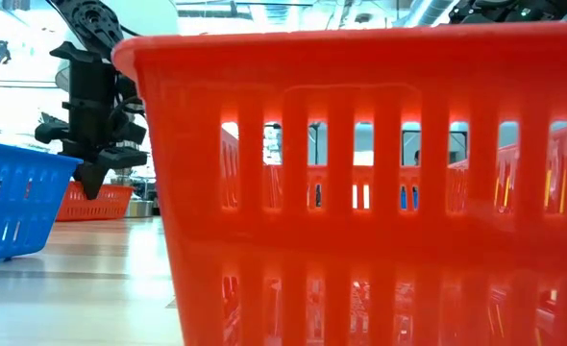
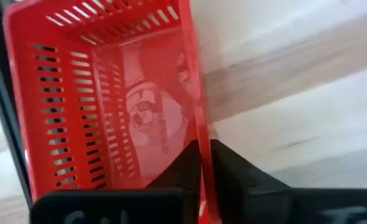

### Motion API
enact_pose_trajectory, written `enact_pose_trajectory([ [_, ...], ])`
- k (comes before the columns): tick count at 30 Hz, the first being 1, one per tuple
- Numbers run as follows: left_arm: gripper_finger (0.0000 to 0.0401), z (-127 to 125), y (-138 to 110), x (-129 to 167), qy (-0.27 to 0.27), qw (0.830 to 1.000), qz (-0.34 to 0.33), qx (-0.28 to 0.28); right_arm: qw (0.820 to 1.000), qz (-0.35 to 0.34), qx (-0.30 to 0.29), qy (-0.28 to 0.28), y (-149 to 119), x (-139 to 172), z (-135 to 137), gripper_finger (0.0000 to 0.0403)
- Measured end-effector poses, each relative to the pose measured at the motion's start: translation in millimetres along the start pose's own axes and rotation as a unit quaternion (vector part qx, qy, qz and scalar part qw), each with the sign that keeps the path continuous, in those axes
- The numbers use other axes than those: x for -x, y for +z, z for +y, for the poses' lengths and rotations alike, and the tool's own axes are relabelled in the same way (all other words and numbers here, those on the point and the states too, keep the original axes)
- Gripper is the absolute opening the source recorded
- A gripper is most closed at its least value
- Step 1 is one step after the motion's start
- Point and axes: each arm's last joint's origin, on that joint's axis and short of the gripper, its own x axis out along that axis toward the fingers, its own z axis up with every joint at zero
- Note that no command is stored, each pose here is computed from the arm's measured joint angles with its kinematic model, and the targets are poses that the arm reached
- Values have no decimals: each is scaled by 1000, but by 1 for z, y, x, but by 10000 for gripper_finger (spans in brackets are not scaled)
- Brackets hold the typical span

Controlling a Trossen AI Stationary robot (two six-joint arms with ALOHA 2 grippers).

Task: Stack baskets by color
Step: Stack the top left red bin on top of the bottom red bin

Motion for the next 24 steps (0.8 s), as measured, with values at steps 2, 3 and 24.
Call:
enact_pose_trajectory([
  [2,7,-1,0,0,-9,1000,8,-21,1000,0,0,0,0,0,0,157],
  [3,5,-1,0,0,-13,1000,10,-27,1000,0,0,0,0,0,0,157],
  [24,0,-28,19,54,-102,992,-58,-41,1000,1,1,0,0,0,0,157],
])
